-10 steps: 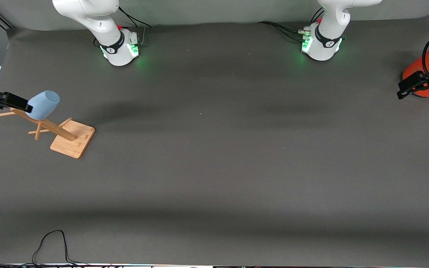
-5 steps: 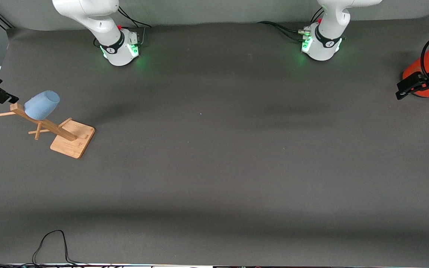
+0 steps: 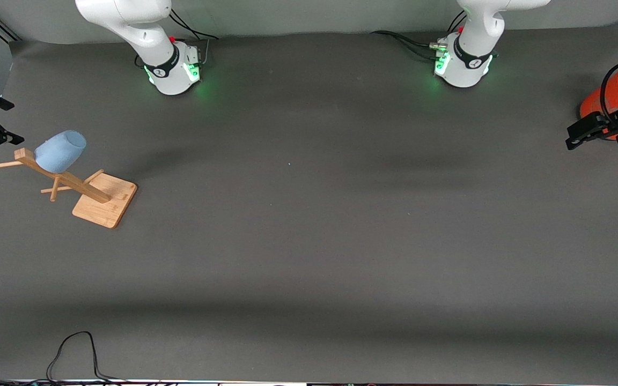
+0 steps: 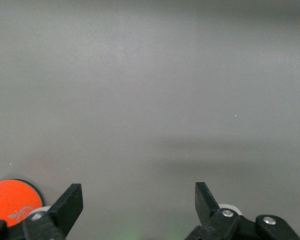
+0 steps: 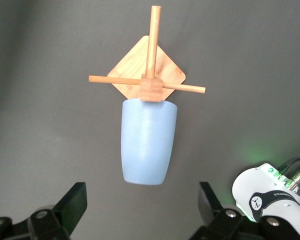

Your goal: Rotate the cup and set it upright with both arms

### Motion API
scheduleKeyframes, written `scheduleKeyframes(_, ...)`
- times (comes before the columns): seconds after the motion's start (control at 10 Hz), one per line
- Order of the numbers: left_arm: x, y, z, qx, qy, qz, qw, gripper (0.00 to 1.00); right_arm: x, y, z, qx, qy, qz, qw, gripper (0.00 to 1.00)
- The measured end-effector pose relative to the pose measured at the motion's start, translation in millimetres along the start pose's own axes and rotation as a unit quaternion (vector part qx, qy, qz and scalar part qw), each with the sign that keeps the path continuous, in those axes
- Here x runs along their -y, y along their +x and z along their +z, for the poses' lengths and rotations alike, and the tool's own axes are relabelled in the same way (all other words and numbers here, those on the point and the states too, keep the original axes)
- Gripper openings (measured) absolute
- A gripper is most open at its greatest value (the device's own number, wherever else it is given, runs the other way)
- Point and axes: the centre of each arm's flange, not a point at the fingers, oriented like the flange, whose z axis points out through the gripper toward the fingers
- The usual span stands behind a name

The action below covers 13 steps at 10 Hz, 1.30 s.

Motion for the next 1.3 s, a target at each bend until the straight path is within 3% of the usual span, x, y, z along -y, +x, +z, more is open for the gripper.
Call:
scheduleKeyframes(0.8, -1.9, 2.8, 10.4, -0.002, 0.000, 0.002, 1.000, 1.00, 7.0, 11.8, 115.8, -0.014, 0.014, 0.012, 1.000, 1.00)
scheduleKeyframes(1.3, -2.1, 2.9, 10.4, -0.002, 0.000, 0.003, 1.000, 1.00, 6.2, 11.2, 132.8, -0.015, 0.014, 0.014, 1.000, 0.96)
